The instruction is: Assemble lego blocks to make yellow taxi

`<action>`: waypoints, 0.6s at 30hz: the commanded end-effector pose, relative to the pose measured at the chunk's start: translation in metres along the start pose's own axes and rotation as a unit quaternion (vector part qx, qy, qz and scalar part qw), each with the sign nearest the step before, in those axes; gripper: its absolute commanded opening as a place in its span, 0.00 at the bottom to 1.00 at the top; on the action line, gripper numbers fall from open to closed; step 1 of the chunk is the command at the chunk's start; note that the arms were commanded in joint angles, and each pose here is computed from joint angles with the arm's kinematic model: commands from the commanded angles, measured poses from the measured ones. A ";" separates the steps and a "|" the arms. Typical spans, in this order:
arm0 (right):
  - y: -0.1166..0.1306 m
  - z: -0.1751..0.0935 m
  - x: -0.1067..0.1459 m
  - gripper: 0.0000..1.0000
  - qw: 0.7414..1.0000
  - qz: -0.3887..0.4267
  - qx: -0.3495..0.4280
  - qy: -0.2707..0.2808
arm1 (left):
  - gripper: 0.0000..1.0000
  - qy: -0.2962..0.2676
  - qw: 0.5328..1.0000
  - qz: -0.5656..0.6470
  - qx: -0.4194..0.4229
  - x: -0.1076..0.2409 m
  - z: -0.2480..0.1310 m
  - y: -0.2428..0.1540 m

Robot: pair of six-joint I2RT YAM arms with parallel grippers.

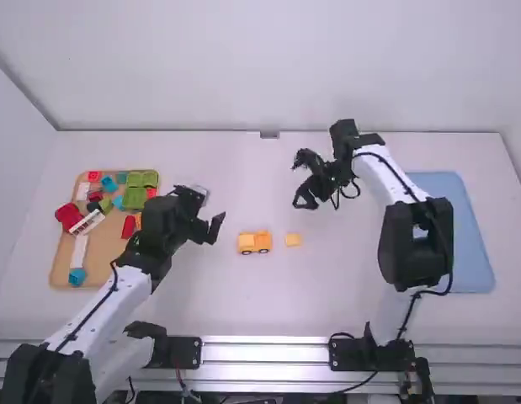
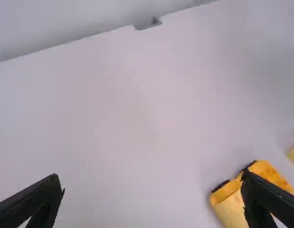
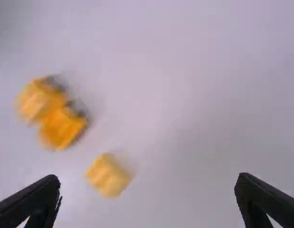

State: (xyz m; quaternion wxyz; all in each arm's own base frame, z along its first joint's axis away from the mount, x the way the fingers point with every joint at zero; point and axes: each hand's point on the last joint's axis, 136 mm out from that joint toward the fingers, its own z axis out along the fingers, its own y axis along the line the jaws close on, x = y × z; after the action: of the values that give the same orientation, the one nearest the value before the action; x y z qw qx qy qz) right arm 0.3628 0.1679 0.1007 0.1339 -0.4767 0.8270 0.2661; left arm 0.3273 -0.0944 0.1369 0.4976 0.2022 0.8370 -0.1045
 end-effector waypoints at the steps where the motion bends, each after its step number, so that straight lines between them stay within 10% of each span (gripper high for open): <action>1: 0.043 -0.022 -0.029 0.98 0.947 -0.282 -0.075 -0.135 | 0.99 -0.016 0.992 0.071 0.106 0.008 -0.003 -0.038; 6: 0.052 -0.018 -0.004 0.98 0.922 -0.347 -0.096 -0.144 | 0.99 -0.097 0.924 0.241 0.281 0.016 -0.024 -0.101; 18: 0.046 0.014 0.025 0.98 0.916 -0.370 -0.090 -0.123 | 0.99 -0.126 0.899 0.223 0.355 0.035 0.012 -0.114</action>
State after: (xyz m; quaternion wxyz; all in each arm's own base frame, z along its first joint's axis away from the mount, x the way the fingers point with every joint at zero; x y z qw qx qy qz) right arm 0.3170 0.1753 0.0943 0.2828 -0.7141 0.5461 0.3344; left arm 0.2835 -0.1834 0.1055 0.5142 0.5129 0.6347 -0.2640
